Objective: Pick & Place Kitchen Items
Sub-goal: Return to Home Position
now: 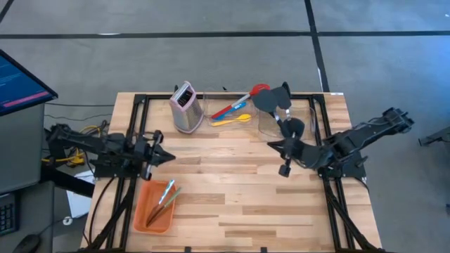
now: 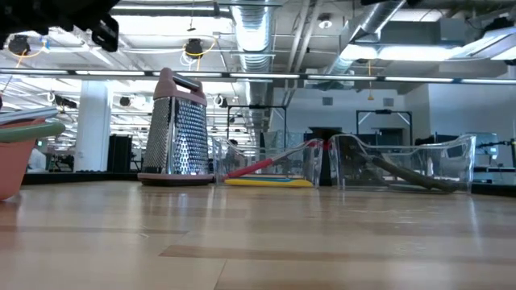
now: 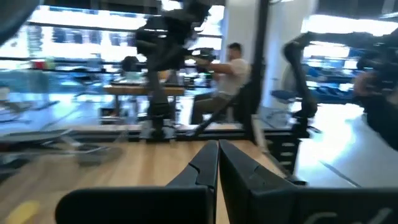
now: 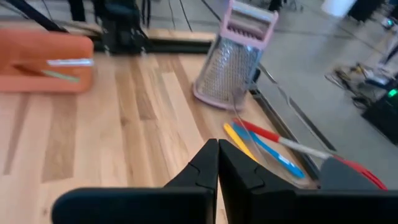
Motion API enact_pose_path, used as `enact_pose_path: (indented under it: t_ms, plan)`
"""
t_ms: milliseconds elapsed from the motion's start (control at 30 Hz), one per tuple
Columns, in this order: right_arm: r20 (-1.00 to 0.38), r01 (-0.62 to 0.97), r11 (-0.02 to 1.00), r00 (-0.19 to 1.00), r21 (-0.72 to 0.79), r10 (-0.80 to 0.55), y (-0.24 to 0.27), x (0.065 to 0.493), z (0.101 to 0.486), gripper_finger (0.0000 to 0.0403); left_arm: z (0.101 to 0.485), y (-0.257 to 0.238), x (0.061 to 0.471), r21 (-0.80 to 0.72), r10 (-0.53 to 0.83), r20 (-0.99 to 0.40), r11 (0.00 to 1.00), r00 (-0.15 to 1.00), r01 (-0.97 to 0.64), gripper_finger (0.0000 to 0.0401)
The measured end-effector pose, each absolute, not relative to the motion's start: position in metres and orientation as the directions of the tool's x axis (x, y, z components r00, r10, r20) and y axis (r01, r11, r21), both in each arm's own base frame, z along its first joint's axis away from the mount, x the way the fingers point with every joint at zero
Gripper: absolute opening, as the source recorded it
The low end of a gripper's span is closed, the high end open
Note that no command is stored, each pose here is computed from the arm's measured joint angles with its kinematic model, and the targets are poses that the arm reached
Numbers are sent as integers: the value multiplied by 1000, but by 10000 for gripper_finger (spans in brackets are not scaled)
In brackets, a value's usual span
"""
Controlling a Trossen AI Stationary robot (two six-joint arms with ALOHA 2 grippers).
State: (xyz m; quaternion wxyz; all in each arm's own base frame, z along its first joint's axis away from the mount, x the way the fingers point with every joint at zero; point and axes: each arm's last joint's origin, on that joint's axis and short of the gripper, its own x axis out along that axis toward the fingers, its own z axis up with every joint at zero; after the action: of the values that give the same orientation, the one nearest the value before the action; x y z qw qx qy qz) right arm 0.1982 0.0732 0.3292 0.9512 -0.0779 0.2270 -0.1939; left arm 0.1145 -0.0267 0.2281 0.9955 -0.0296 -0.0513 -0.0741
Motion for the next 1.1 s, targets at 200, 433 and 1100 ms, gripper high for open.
enact_pose_path:
  t_ms: [200, 433, 1100]
  plan:
    - [-331, 309, 934, 875, -178, -352, 69, 183, 331, 2, 227, -22, 103, -45, -92, 100, 994, 991, 97, 2]
    - [-248, 215, 969, 939, -118, -238, 61, 163, 326, 2, 243, -17, 83, 4, -97, 95, 995, 991, 97, 2]
    - [-35, 2, 1000, 999, 22, -2, 35, 98, 298, 1, 247, -11, 63, 116, -52, 64, 992, 997, 44, 2]
